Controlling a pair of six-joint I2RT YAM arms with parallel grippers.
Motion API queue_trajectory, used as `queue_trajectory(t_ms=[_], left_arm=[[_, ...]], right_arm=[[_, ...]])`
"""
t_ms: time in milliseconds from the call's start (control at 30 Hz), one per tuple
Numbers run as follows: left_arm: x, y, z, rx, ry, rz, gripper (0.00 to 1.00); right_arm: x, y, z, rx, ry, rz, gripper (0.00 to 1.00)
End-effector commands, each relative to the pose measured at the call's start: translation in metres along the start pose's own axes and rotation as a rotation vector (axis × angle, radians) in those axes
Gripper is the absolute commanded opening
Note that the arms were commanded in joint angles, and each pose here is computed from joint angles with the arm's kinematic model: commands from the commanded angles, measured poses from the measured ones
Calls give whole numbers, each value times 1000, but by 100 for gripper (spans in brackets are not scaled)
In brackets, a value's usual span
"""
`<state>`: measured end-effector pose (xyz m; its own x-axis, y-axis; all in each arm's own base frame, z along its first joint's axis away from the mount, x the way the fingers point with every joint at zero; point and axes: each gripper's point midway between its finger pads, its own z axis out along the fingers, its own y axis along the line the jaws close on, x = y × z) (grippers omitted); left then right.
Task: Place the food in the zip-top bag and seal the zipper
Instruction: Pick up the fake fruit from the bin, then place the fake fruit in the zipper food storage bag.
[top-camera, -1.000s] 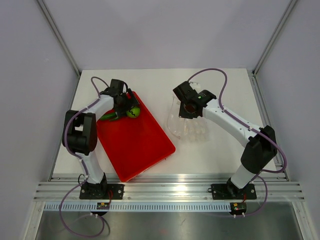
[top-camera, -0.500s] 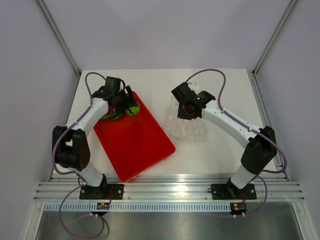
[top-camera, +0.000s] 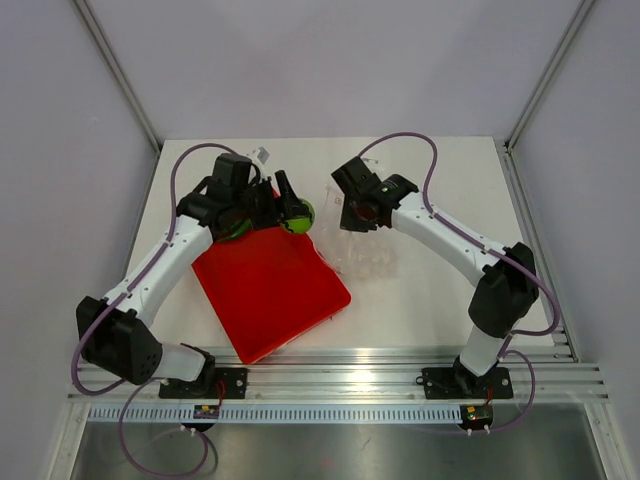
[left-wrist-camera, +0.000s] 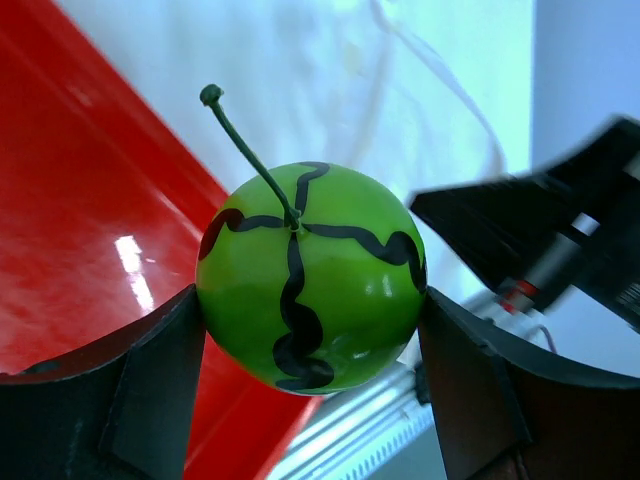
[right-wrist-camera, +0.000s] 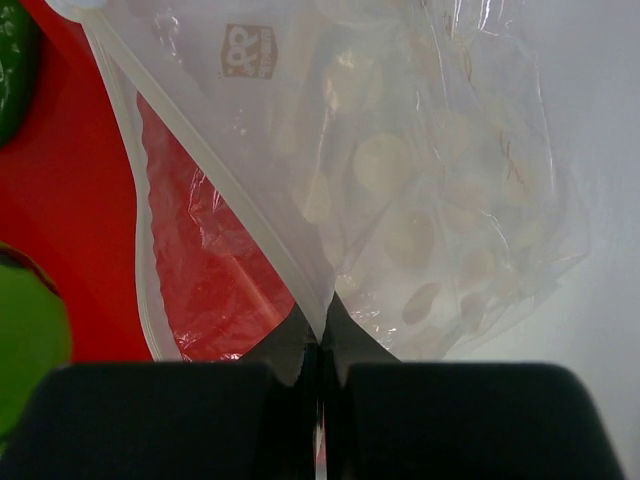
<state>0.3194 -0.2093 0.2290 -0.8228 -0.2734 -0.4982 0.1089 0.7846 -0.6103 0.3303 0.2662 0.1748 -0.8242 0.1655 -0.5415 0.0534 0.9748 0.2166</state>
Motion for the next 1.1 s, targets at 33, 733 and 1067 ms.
queue_trajectory(t_ms=[33,733,1067], left_arm=[[6,-59,-15,217,11,1,36],[29,-25,41,44,70,-16,41],[22,-59,20,140,124,139,99]], right_arm=[[-11,32,-7,-95,-18,14,0],[-6,60,-36,-280,4,70,0],[-2,48,-29,-231,-4,79,0]])
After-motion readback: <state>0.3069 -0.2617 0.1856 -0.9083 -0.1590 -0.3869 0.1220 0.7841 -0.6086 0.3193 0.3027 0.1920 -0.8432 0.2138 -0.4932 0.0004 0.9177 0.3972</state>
